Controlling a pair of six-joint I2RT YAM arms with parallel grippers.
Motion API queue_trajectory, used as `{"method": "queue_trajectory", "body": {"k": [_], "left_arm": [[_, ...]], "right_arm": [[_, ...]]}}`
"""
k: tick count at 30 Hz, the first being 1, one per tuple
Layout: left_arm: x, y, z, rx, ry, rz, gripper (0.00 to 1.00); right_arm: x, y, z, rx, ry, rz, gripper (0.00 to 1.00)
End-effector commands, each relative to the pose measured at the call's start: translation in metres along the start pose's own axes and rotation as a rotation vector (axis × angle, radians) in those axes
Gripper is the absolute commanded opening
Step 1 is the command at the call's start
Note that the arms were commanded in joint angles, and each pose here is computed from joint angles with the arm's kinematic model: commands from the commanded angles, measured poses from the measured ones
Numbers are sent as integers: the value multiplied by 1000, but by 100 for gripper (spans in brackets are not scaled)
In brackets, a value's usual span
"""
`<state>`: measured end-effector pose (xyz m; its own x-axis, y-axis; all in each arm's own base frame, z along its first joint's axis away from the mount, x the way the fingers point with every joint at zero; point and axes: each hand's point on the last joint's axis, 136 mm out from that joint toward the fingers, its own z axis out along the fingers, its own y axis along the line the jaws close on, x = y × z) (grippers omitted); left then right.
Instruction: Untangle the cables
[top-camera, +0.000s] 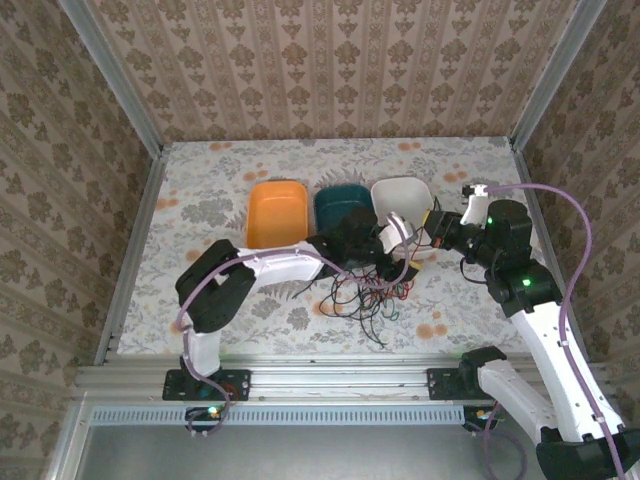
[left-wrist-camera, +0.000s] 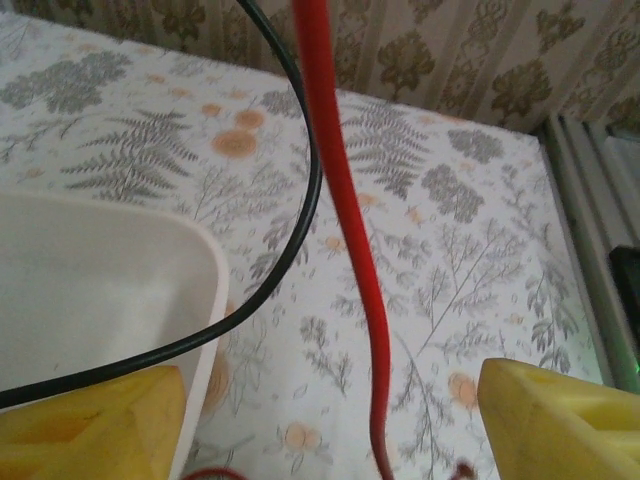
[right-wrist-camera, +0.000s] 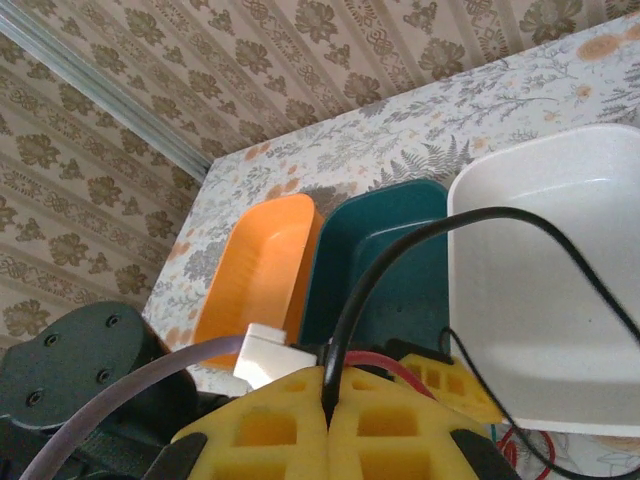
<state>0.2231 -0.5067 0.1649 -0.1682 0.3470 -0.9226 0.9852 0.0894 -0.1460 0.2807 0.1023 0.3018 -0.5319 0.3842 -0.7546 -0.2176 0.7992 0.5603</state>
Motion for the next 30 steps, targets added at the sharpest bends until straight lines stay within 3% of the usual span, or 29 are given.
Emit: {"method": "queue_trajectory", "body": {"k": [1, 4, 6, 16, 30], "left_arm": [[-26, -11, 8, 77, -68, 4, 65], [-24, -3, 11, 67, -65, -30, 20], [-23, 4, 4, 37, -69, -48, 0], [4, 24, -85, -108, -168, -148, 0], [95, 8, -148, -274, 78, -127, 0]], "right_arm": [[-17, 16, -8, -59, -58, 11, 0], [-16, 14, -9, -49, -60, 17, 0], [-17, 9, -12, -18, -71, 15, 0], [-14, -39, -16, 218, -117, 49, 1], [10, -88, -14, 408, -88, 137, 0]]}}
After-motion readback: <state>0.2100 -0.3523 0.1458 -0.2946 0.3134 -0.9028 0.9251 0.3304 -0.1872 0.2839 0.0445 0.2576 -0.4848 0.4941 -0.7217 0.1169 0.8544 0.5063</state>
